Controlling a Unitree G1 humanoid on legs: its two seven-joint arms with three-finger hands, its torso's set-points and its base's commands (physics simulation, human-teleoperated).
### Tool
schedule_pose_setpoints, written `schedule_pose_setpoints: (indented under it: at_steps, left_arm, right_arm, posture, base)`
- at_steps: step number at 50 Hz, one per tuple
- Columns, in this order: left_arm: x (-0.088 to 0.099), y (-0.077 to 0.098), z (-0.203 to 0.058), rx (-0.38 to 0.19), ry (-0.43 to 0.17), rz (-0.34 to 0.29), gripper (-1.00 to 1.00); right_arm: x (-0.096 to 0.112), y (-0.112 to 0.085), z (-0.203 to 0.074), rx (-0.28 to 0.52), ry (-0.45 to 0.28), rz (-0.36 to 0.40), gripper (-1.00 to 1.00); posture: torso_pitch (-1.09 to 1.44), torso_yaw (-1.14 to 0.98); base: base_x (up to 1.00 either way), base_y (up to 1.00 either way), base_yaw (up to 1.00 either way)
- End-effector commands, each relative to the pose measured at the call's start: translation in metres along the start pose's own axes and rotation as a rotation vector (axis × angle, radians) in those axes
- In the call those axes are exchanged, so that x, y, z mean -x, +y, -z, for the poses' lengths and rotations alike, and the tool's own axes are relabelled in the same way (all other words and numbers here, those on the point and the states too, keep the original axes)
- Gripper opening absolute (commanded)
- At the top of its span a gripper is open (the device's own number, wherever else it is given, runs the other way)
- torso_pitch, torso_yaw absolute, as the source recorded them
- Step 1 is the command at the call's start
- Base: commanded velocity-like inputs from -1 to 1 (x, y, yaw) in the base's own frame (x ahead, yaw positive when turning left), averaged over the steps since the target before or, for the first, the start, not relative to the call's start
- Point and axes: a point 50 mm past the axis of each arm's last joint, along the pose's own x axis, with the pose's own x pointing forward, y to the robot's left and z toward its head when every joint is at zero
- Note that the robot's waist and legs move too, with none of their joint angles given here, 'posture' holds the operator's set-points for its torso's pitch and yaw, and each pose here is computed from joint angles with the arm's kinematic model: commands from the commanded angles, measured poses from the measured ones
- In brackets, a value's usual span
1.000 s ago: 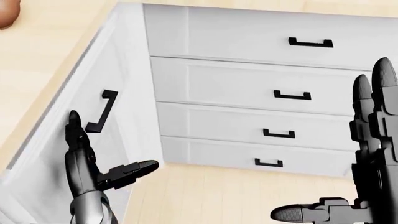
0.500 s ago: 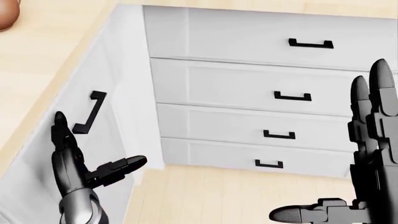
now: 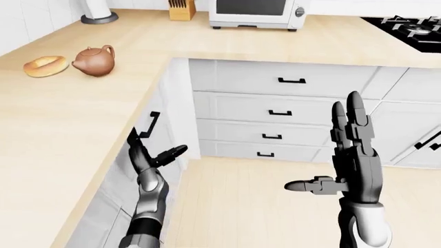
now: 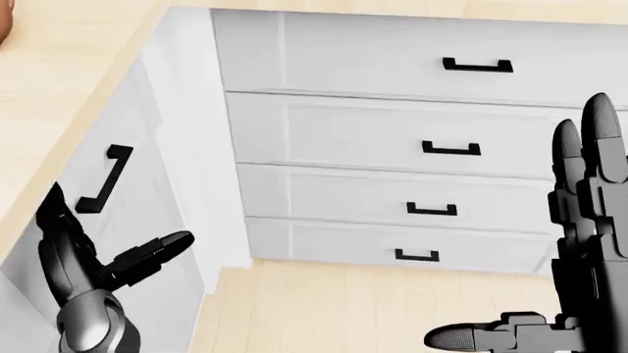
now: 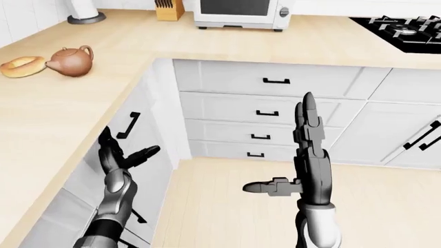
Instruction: Close the right drawer.
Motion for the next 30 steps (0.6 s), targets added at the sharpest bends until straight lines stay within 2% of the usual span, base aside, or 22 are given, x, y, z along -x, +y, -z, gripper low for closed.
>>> schedule_pose_setpoints:
  at_steps: [1,23,30]
  left_arm:
    - [-0.011,0.014,-0.024,0.07,-0.1,-0.104,1.0]
    - [-0.016,0.031,-0.028,0.099,-0.101,-0.166,1.0]
    - [-0.015,0.03,-0.027,0.098,-0.101,-0.163,1.0]
  right_arm:
    - [-0.005,-0.001,-0.013,0.011,-0.078,0.004,1.0]
    - [-0.005,-0.001,-0.013,0.012,-0.077,0.001,1.0]
    - [-0.005,-0.001,-0.012,0.012,-0.077,0.001,1.0]
  posture:
    - [0.0,0.0]
    - [0.0,0.0]
    - [0.0,0.0]
  base:
    - [0.0,0.0,0.0]
    - [0.0,0.0,0.0]
    - [0.0,0.0,0.0]
